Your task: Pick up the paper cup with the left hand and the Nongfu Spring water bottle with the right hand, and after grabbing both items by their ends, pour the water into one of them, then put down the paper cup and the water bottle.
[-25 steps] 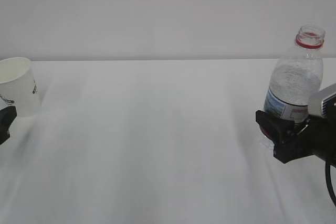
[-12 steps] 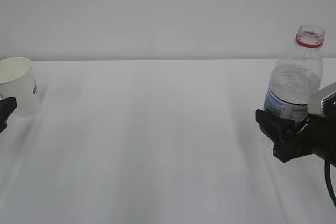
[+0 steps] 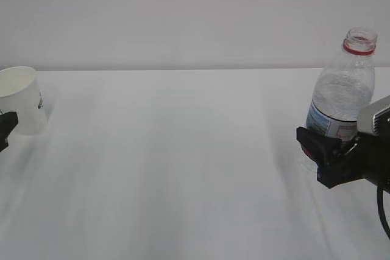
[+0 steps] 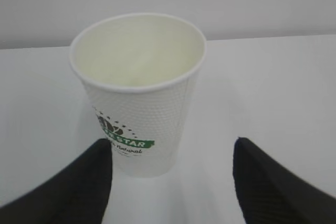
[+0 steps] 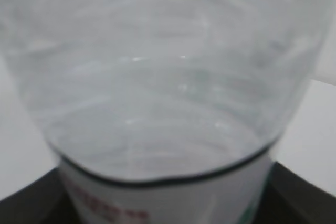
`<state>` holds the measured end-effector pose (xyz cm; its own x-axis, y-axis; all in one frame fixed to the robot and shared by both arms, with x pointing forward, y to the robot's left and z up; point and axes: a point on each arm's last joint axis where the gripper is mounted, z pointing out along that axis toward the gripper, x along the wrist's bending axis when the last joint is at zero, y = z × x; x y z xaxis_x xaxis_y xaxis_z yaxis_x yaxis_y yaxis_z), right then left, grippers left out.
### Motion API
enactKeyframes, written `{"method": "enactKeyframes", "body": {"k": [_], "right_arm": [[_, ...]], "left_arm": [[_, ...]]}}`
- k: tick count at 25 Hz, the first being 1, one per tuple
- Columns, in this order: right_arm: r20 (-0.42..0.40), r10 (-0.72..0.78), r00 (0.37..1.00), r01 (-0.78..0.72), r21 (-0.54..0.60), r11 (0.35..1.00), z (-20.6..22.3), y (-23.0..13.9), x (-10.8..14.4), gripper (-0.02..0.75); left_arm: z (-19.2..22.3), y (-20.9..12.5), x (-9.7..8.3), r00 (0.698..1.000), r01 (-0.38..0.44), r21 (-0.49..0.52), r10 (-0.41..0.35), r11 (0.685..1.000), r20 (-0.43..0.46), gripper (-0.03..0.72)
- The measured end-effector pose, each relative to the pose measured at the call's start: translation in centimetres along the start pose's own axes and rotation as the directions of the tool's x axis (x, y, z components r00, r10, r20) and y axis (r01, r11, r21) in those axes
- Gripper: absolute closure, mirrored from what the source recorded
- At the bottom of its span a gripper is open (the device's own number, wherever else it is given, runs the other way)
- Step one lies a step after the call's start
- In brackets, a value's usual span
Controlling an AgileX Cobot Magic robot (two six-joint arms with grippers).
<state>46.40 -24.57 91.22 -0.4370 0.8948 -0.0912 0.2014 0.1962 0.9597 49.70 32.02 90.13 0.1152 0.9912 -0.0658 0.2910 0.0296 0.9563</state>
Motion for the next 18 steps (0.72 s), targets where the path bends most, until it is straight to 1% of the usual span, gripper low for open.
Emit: {"method": "enactKeyframes", "body": {"k": [2,7,10,13,18], "right_arm": [[0.000,0.000,1.000,0.000,0.000,1.000,0.0,0.0,0.0,0.214],[0.000,0.000,1.000,0.000,0.000,1.000,0.0,0.0,0.0,0.214],[0.000,0.000,1.000,0.000,0.000,1.000,0.0,0.0,0.0,0.214],[0.000,0.000,1.000,0.000,0.000,1.000,0.0,0.0,0.0,0.214],[0.000,0.000,1.000,0.000,0.000,1.000,0.0,0.0,0.0,0.214]], "left_arm": [[0.0,-0.1,0.1,1.000,0.024,0.009,-0.024,1.000,-0.014,0.166],[0.0,-0.5,0.3,0.999,0.041,0.040,-0.039,0.998,-0.028,0.159],[0.1,-0.8,0.3,0.999,0.044,0.047,-0.043,0.998,-0.027,0.122],[0.2,-0.9,0.4,0.999,0.036,0.051,-0.034,0.998,-0.038,0.081],[0.7,-0.5,0.6,0.999,-0.002,0.033,0.004,0.999,-0.039,0.070]]}}
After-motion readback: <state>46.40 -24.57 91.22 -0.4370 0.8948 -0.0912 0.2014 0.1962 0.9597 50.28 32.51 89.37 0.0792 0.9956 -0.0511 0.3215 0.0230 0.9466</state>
